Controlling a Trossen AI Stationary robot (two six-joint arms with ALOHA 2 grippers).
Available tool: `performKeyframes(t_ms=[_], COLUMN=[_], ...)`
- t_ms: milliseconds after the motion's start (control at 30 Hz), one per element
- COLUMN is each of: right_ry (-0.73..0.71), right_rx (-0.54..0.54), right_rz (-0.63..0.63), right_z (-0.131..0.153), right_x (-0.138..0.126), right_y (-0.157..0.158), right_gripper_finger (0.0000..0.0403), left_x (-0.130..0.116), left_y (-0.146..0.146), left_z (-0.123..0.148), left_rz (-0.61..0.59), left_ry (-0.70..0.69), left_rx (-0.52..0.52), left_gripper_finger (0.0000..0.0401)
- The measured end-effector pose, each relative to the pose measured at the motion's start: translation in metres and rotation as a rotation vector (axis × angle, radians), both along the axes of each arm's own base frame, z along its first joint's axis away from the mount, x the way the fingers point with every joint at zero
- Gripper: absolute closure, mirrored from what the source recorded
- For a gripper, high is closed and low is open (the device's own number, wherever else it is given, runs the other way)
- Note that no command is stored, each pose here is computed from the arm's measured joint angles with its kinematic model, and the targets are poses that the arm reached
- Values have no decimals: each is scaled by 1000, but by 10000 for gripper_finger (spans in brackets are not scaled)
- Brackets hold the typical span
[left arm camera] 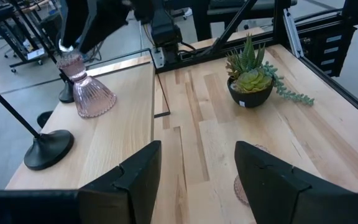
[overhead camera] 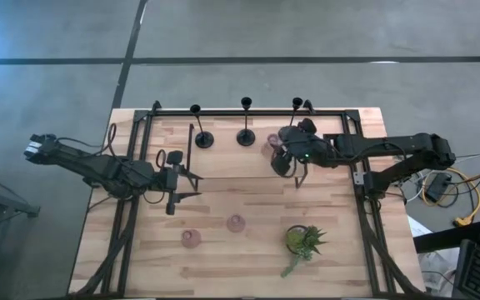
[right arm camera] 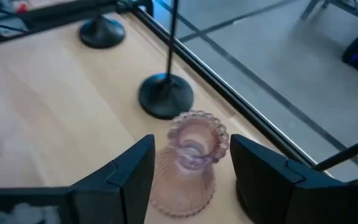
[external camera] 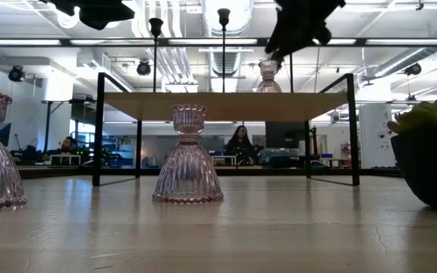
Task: Pick & Place candle stick holders
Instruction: Put the left pink glass candle holder on the shelf
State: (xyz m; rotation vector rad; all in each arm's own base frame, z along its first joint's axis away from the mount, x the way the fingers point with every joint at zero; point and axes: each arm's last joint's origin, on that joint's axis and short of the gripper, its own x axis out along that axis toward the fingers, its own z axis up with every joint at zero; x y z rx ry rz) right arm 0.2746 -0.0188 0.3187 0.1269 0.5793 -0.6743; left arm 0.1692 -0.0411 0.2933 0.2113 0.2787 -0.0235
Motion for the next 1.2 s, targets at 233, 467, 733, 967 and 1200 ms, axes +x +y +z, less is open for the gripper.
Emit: performKeyframes(t_ms=[233, 467, 733, 967, 1200], right_ry=[-63, -104, -53, 10, 24], right_rx=[-3, 6, 13, -11, 21], right_rz=[111, 296, 411, 425, 419], right_z=[17, 26, 11, -3, -9], right_x=[-15, -29, -24, -13, -14], right_y=[28, 73, 108, 115, 121], right_gripper_finger=[202, 218, 244, 266, 285], left_x=[0, 0, 0, 0, 0], left_y=[0, 0, 0, 0, 0], left_z=[0, 0, 0, 0, 0], left_rz=[-1, 0, 0, -1, 1], left_ry=[0, 0, 0, 0, -1], left_rx=[0, 0, 0, 4, -3], left_gripper_finger=[192, 192, 192, 192, 192])
